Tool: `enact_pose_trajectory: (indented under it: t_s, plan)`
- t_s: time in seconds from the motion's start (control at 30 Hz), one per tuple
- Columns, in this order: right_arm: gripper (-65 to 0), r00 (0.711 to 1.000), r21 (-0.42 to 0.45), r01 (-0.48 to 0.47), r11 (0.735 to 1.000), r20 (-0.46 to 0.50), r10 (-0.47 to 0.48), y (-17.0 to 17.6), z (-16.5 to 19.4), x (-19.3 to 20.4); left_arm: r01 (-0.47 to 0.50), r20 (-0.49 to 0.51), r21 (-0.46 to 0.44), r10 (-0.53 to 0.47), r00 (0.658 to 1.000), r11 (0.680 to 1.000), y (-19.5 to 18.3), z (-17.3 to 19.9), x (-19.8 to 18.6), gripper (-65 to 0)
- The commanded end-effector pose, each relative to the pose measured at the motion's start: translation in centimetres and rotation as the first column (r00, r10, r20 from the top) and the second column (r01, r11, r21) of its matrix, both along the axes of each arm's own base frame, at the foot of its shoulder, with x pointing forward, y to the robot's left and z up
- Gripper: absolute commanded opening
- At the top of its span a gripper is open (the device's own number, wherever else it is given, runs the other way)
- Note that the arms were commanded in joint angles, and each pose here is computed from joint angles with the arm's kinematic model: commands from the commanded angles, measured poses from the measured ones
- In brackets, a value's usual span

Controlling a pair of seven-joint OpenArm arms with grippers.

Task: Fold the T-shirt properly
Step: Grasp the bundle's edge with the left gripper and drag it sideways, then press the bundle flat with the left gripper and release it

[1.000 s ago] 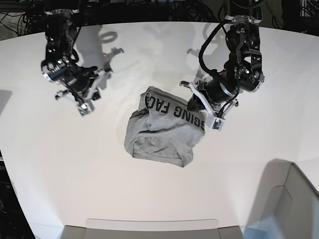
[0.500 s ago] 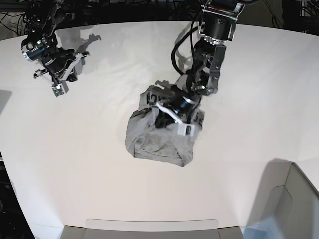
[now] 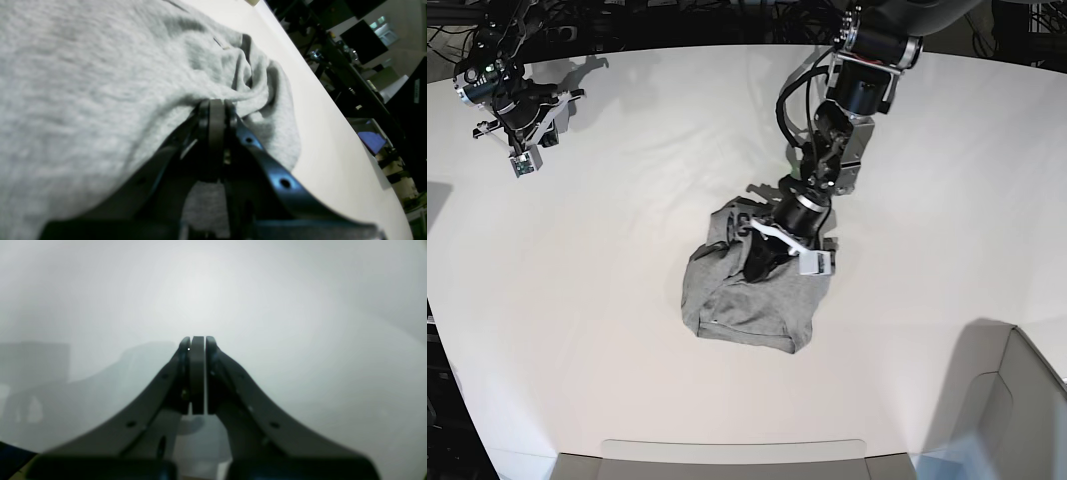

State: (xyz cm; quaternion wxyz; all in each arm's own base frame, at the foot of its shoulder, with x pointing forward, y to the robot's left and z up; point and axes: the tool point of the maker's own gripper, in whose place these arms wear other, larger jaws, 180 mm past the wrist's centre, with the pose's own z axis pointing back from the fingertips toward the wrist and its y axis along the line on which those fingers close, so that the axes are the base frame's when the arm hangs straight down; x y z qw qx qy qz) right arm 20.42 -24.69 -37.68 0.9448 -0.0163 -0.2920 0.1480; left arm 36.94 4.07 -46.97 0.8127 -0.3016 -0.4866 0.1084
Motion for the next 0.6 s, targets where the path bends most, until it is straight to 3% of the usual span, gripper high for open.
enact_pose_trajectory:
  t_s: [0.0,0.1,0.3,0.57]
  plan:
    - [-64.7,0.999,-0.003,-0.023,1.0,0.044,0.023,0.3,1.1,0.7,-0.098,-0.281,0.213,0.157,0.947,0.972,8.3,-7.2,-4.9,-65.0]
    - [-64.7,0.998,0.008,-0.02,1.0,0.066,0.019,1.0,1.5,0.9,-0.204,-0.267,0.259,0.273,0.924,0.944,14.6,-6.9,-5.1,-65.0]
    - [-64.7,0.997,0.019,-0.019,1.0,0.071,0.018,1.5,1.5,0.9,-0.25,-0.289,0.346,0.356,0.889,0.904,22.2,-6.4,-6.4,-65.0]
    - [-64.7,0.998,0.031,-0.015,0.999,0.069,0.013,1.9,1.4,0.8,-0.269,-0.276,0.371,0.382,0.882,0.889,24.4,-5.9,-6.5,-65.0]
